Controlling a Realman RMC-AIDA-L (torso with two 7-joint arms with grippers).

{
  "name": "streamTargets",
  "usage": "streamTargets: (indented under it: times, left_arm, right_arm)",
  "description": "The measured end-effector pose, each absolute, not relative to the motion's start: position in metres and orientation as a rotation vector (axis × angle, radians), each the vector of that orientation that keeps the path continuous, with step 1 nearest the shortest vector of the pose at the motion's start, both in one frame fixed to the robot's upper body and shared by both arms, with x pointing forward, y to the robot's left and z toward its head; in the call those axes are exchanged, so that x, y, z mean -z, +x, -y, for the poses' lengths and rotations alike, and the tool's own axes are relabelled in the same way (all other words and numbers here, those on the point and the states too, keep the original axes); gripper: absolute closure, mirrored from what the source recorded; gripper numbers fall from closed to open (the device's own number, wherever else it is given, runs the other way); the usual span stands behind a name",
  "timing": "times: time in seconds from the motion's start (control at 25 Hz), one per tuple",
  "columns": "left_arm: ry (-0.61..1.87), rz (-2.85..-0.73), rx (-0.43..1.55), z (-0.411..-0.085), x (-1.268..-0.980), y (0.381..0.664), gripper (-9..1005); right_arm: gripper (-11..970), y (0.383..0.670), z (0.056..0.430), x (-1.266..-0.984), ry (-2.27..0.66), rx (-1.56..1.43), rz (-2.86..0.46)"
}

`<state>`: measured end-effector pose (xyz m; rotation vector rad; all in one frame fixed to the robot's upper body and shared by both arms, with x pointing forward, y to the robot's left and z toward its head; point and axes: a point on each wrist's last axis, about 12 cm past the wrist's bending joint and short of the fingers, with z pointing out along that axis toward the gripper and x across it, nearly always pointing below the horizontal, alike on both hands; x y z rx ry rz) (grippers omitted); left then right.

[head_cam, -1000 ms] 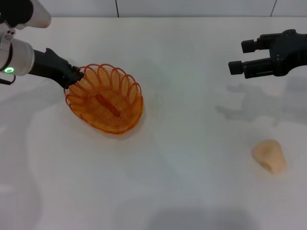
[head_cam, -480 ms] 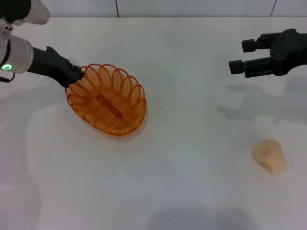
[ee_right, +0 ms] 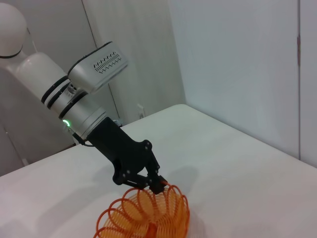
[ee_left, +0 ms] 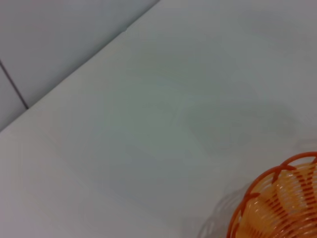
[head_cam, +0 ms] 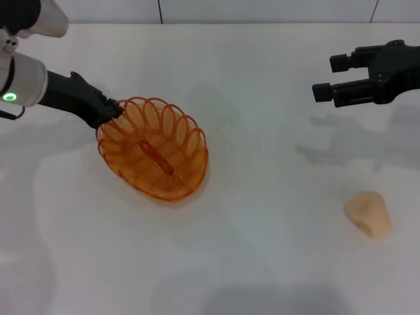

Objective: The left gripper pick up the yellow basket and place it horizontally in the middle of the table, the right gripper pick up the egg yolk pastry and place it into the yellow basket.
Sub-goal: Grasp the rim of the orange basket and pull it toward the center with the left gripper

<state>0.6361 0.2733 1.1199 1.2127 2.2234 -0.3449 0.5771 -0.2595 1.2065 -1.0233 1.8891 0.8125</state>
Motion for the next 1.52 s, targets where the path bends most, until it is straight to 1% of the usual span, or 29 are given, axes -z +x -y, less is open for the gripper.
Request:
streamTargets:
  times: [0.32,0.68,1.2,1.52]
  left_arm:
    - [1.221,-2.223,0.369,-0.27,-1.121,0.634,919]
    - [1.153,-2.184,0.438,-0.273,-1.139,0.635,929]
    - [1.13,-2.181,0.48,-0.273,-1.145,0.635,950]
    - [1.071,-2.151,0.545,-0.281,-1.158,0.637,952]
  right_arm:
    - [203,0.577,0.258,-1.206,-1.028,-0.815,-1.888]
    - [203,0.577,0.258,-1.205,-1.026,-0.821,-1.892]
    - [204,0.578,0.258,-1.206,-1.027,-0.82,-1.891]
    - [205,0.58,0.256,-1.208,-1.035,-0.821,-1.887]
